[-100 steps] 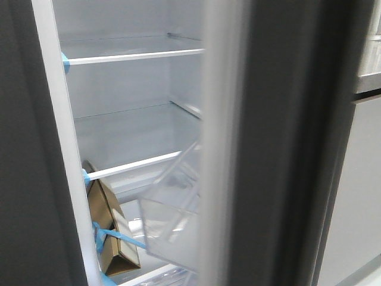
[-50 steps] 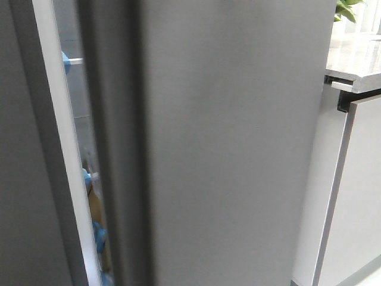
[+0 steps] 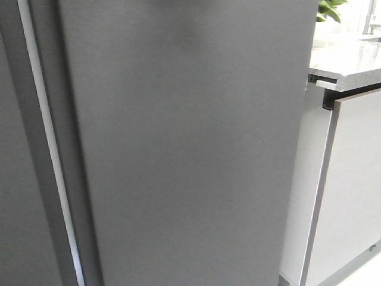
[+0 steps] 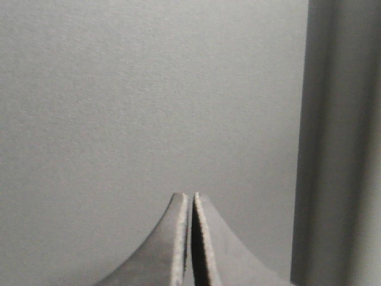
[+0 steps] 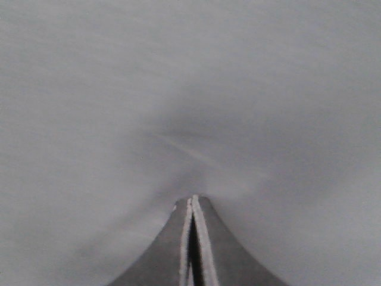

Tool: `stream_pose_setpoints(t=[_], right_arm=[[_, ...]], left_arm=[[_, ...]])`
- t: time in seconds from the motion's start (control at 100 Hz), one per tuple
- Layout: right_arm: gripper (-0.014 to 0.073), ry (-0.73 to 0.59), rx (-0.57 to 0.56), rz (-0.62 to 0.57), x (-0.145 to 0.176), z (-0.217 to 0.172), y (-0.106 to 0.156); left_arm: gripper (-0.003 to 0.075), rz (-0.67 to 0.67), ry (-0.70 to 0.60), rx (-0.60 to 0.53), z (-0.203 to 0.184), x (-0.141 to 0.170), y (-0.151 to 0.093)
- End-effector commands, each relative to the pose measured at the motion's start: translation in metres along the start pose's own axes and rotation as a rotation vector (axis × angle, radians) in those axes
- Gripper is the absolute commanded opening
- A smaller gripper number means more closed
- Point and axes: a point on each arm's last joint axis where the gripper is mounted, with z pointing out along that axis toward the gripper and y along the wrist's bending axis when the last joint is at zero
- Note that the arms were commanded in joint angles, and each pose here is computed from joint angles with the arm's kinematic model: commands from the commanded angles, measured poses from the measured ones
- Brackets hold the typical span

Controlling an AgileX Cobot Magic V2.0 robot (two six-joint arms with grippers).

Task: Close fridge door
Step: 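Press the door flush against the fridge frame with both grippers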

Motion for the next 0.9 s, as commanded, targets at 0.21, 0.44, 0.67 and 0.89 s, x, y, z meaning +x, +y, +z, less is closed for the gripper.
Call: stream_pose_setpoints(t=[0.21,0.44,0.67,0.89], right_arm=[[-0.0045,-0.032,-0.06,-0.035,-0.024,0.015,0.019],[-0.0045,0.002,-0.053,-0.063,-0.037,-0.007,0.021],[-0.0045,-0.074,0.009,-0.111,-0.057,-0.08,0.005],[-0.0045,-0.15,0.134,-0.235,-0.054,-0.16,-0.027]], left_arm=[[-0.002,-0.008,-0.048,0.0,-0.001,0.005,0.0],[-0.002,-0.008,-0.048,0.0,-0.001,0.005,0.0],[-0.002,-0.008,-0.048,0.0,-0.001,0.005,0.0],[-0.002,-0.008,-0.048,0.0,-0.001,0.005,0.0]])
